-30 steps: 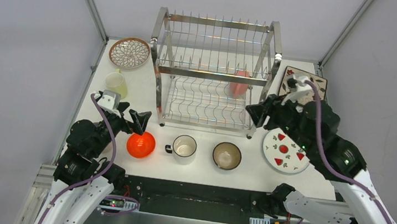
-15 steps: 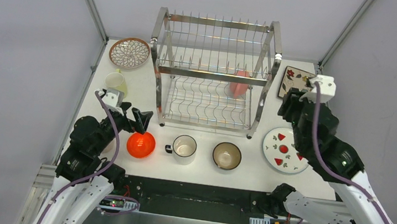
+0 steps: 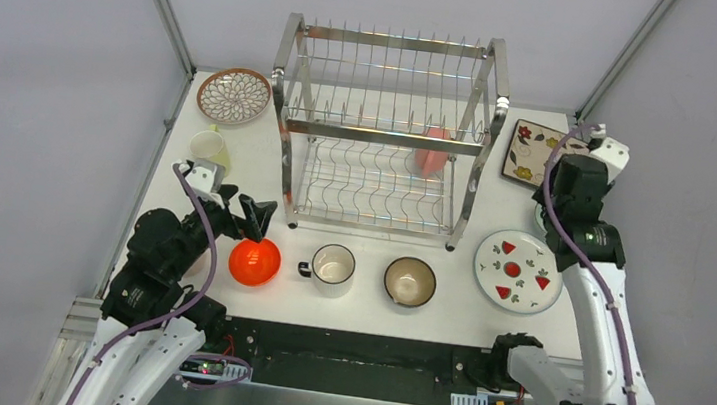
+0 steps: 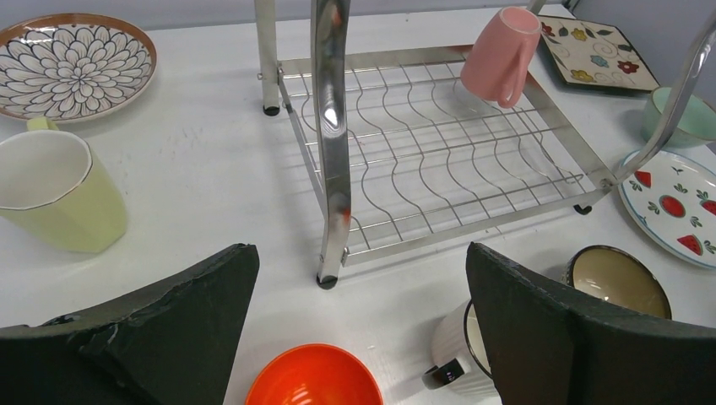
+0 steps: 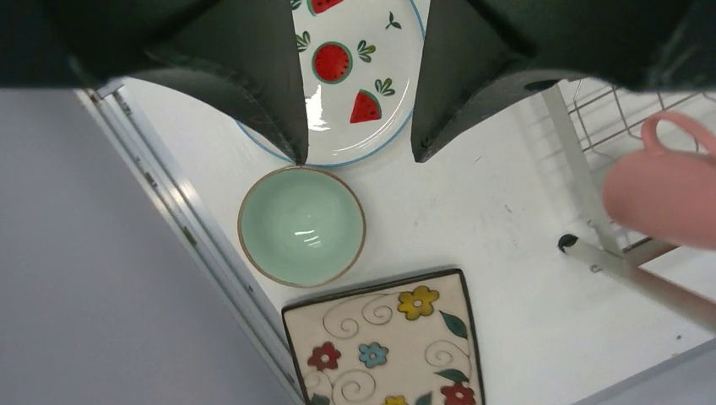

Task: Load the mixed dishes into the dish rack
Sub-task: Pick up the bowl from the center of the board.

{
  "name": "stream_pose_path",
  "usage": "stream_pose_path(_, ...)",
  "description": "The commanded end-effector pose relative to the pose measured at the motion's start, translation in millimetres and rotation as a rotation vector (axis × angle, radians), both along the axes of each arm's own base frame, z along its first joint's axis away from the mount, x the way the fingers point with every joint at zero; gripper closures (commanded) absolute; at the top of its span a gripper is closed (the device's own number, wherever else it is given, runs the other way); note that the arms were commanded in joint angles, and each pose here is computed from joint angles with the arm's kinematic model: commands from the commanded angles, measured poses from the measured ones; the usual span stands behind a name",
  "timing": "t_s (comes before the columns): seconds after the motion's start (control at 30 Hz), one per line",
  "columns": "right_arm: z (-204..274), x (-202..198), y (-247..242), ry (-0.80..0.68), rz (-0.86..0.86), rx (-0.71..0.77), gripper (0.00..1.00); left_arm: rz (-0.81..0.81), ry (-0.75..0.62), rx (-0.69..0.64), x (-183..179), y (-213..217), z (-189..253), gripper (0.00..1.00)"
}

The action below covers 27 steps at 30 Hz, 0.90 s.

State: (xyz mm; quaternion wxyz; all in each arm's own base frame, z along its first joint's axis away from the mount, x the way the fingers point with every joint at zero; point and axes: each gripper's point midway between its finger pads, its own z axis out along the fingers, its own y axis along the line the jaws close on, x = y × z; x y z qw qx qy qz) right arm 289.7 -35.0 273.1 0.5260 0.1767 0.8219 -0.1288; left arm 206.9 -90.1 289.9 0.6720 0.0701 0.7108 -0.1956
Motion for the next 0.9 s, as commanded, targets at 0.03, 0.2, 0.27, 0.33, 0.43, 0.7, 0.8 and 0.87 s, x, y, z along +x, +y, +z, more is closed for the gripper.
stream_pose_path(0.03, -42, 31, -17, -0.011, -0.081, 0.312, 0.5, -0.017, -0.006, -0.013, 2, -4, 7, 0.01)
stream_pose_path(0.2, -74, 42, -38, 0.017, -0.154, 0.366, 0.5, -0.007, -0.006, -0.012, 2, -3, 6, 0.01)
stream_pose_path(0.27, -87, 45, -45, 0.041, -0.168, 0.386, 0.5, -0.004, -0.008, -0.013, 2, -2, 7, 0.01)
stream_pose_path(0.33, -100, 47, -52, 0.064, -0.188, 0.412, 0.5, -0.005, -0.006, -0.012, 2, -2, 6, 0.01)
stream_pose_path(0.43, -112, 46, -62, 0.078, -0.247, 0.45, 0.5, -0.005, -0.003, -0.009, 3, -2, 5, 0.01)
stream_pose_path(0.7, -146, 33, -94, 0.064, -0.454, 0.604, 0.5, -0.009, 0.005, -0.004, 4, -4, 4, 0.01)
stream_pose_path(0.8, -160, 29, -100, 0.07, -0.494, 0.657, 0.51, -0.008, 0.003, -0.004, 4, -3, 4, 0.01)
stream_pose_path(0.87, -168, 29, -104, 0.073, -0.506, 0.683, 0.51, -0.007, 0.001, -0.004, 4, -3, 5, 0.01)
